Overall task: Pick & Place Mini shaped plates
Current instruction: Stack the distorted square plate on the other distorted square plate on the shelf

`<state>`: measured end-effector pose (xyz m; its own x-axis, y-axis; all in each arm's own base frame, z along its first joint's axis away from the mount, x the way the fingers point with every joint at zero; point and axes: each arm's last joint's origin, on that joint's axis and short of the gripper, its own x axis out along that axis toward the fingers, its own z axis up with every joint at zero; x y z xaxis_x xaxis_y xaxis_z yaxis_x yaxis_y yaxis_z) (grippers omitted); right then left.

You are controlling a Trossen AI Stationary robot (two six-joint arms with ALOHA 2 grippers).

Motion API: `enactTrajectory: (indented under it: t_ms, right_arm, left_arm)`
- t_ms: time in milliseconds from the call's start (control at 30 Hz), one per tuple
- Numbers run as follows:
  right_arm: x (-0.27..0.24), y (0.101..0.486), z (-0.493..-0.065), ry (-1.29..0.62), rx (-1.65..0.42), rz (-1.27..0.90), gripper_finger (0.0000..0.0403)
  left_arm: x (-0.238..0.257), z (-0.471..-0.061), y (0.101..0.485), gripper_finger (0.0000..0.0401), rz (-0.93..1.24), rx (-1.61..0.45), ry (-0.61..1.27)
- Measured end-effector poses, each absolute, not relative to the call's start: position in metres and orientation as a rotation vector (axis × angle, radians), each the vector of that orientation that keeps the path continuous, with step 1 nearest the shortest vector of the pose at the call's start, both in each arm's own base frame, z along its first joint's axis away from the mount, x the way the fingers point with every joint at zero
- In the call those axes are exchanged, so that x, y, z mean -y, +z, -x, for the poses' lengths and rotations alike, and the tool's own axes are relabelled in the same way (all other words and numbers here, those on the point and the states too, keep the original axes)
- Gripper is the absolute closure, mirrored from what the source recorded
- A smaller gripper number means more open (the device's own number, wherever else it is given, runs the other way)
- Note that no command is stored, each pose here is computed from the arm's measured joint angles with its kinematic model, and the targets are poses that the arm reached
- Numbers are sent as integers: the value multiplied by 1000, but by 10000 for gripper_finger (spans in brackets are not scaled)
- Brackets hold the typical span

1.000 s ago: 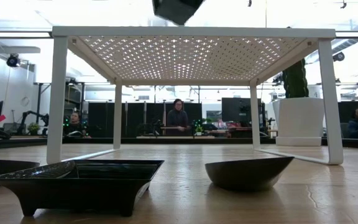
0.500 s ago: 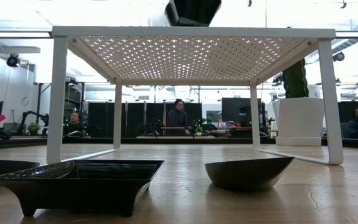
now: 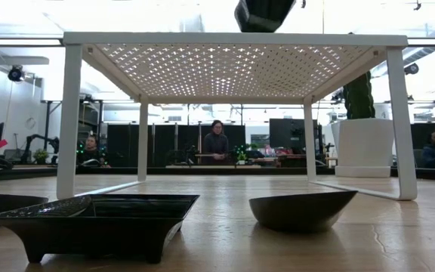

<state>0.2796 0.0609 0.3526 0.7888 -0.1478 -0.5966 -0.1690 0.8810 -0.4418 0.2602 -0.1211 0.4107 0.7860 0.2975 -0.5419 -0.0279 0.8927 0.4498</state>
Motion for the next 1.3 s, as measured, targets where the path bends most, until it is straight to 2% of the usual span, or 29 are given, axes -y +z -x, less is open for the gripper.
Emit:
enactTrajectory:
  t_ms: [633, 1067, 1300]
  right_arm:
    - [-50, 354, -261, -62, -721, 481, 395]
    - [-52, 320, -261, -79, -807, 490, 395]
    - [-54, 305, -263, 31, -806, 541, 394]
  left_arm:
    - [105, -214, 367, 224, -313, -411, 148]
    - [113, -200, 356, 224, -282, -353, 89]
    - [115, -200, 355, 224, -281, -353, 85]
